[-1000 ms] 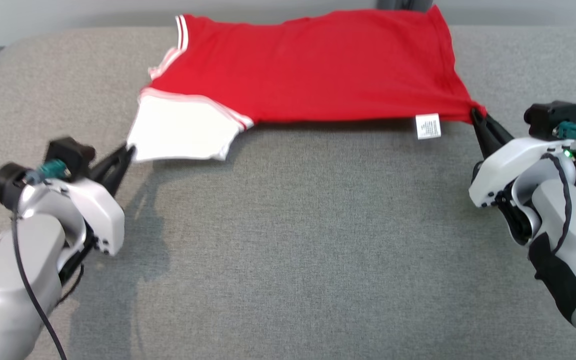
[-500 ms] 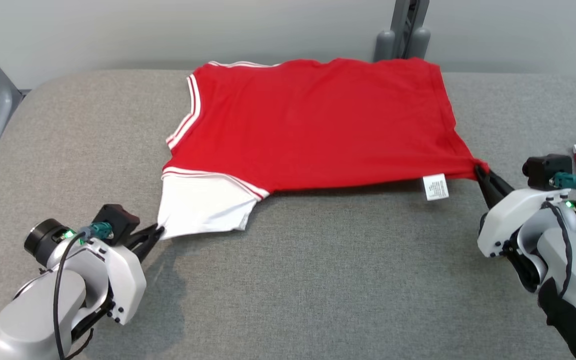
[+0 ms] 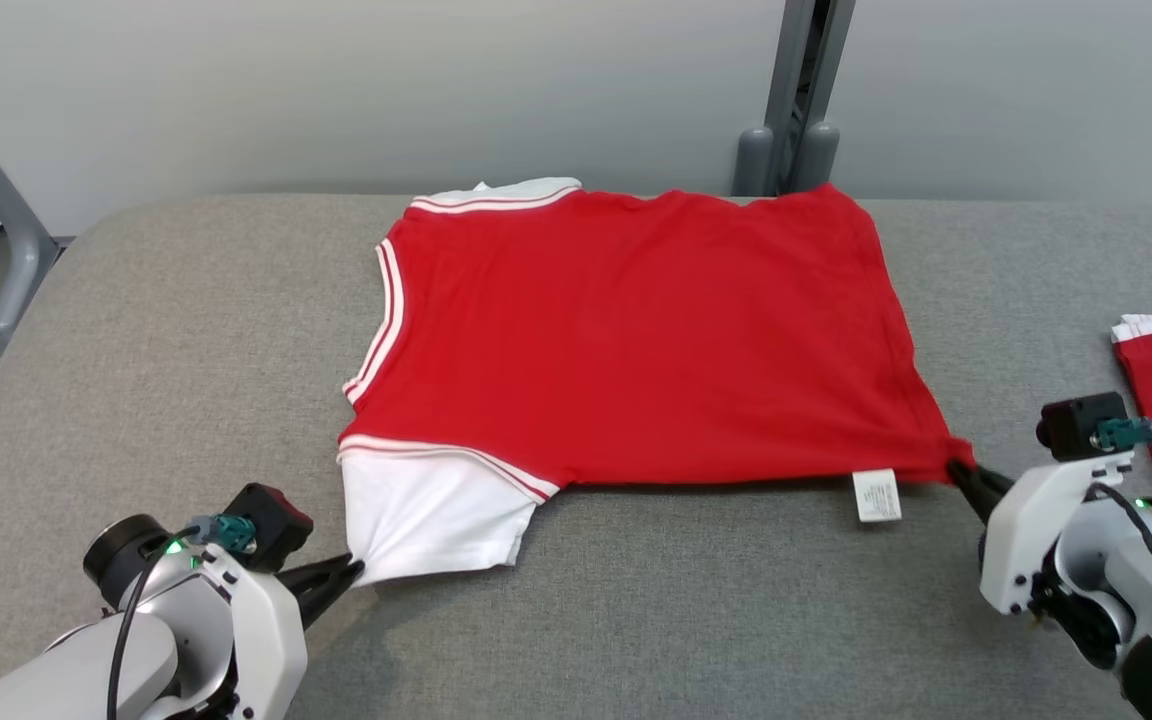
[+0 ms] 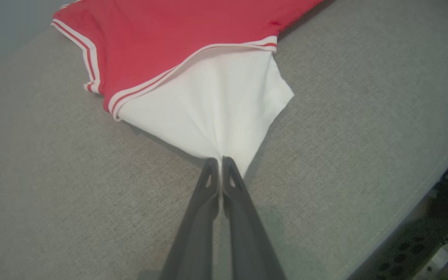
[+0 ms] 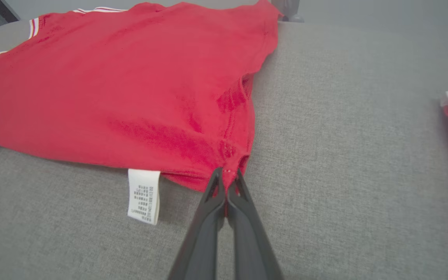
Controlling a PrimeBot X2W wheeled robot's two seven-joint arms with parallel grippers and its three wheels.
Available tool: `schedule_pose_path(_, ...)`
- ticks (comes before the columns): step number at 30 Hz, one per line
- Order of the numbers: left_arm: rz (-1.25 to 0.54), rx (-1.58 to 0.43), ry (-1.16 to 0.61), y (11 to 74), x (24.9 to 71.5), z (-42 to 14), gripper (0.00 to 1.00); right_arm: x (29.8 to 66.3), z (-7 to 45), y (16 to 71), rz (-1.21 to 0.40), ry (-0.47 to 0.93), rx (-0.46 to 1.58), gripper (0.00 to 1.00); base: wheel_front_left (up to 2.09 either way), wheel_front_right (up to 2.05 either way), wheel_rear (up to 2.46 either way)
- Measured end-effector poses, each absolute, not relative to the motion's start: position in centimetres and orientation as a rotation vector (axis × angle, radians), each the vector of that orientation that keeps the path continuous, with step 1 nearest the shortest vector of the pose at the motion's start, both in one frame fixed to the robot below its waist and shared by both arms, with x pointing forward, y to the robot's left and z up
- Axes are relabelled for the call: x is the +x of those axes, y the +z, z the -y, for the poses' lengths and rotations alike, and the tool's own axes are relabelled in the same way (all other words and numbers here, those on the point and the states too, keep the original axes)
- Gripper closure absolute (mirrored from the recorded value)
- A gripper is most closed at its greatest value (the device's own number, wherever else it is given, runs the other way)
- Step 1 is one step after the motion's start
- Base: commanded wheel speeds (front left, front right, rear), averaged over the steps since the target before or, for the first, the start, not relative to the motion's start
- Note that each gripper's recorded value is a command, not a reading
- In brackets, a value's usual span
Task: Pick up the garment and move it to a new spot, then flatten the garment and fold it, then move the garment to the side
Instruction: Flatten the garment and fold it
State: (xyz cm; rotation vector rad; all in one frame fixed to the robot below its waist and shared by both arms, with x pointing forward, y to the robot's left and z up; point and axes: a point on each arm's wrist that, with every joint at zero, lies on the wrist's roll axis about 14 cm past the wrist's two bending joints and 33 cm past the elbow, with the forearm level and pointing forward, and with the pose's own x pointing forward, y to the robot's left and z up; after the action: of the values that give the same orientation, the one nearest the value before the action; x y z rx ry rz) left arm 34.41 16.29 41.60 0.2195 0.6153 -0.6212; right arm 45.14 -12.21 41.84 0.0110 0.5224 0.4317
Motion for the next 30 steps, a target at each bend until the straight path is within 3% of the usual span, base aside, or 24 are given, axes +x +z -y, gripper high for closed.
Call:
schedule_pose_path(13,-0.745,0.167,-0.771,42.6,28.4,-13.7,1.00,39.0,16.3,40.0,-0.814,0.435,0.031,1.00,0.00,0.00,0.00)
schedule_pose_path(30,-0.923,0.124,-0.824,43.3,22.2,-13.7,1.00,33.1,19.1,37.8,-1.084,0.426,0.050,1.00,0.00,0.00,0.00)
